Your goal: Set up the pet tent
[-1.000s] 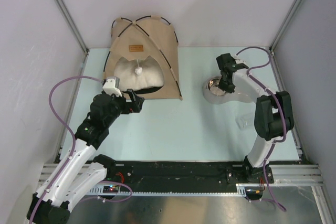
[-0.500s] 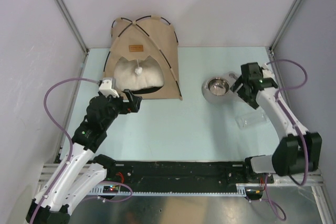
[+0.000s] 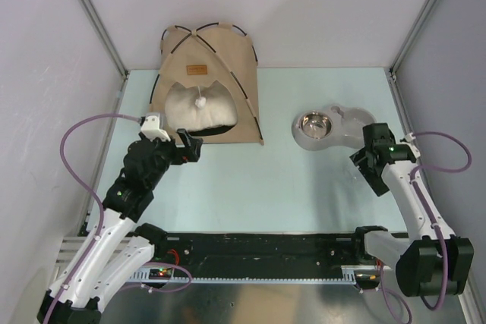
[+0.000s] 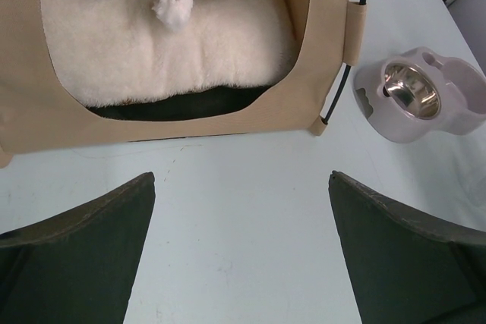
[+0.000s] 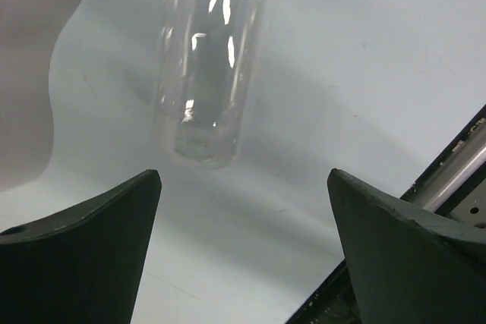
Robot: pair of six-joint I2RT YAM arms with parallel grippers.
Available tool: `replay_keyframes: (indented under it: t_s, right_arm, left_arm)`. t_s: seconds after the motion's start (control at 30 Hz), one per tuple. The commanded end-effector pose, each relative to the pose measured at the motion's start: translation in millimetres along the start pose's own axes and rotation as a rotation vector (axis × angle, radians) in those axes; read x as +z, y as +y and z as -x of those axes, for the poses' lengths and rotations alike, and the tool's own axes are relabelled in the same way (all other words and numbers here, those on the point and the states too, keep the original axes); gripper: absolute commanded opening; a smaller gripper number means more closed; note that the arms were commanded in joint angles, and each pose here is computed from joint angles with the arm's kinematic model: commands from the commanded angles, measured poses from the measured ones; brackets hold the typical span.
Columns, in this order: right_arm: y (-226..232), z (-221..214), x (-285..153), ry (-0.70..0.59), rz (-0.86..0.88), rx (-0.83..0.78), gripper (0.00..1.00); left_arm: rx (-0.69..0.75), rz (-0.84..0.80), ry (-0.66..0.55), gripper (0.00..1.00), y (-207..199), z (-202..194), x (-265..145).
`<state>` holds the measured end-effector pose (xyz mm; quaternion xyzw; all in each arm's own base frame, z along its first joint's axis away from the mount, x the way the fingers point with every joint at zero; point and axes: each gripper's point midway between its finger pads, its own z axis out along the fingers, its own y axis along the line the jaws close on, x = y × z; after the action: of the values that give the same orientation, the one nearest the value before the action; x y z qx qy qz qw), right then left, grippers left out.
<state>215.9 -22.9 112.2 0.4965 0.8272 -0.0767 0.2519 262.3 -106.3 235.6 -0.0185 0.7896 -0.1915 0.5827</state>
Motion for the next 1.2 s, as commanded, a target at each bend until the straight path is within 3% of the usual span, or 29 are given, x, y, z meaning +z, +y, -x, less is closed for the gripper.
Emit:
replay_keyframes:
  t_s: [0.0,0.33,0.7,0.83,1.03,1.17]
  right_arm:
    - [-2.1,20.1,12.0,-0.037,-0.003,0.139,0.97]
    - [8.1,40.6,61.8,0.005,0.001,0.225,1.0]
    - [16.8,26.7,101.9,0.105,-0.025,0.134,0.94]
    - [19.3,26.8,101.9,0.115,-0.01,0.116,0.85]
    - [30.1,15.7,101.4,0.194,0.031,0.116,0.62]
    - [43.0,6.7,90.8,0.241,0.101,0.112,0.55]
  left_arm:
    - [0.016,-0.017,-0.009,1.0,-3.0,2.2,1.0]
    - [0.014,-0.025,-0.019,1.0,-5.7,7.0,0.8]
    - [0.057,-0.132,0.02,1.0,-23.4,1.0,0.0]
    - [0.09,-0.197,0.036,1.0,-33.4,-1.0,-2.4]
    - [0.073,-0.248,0.032,1.0,-42.6,-2.4,-7.7]
    - [0.053,-0.282,0.045,1.0,-50.4,-7.3,-8.0]
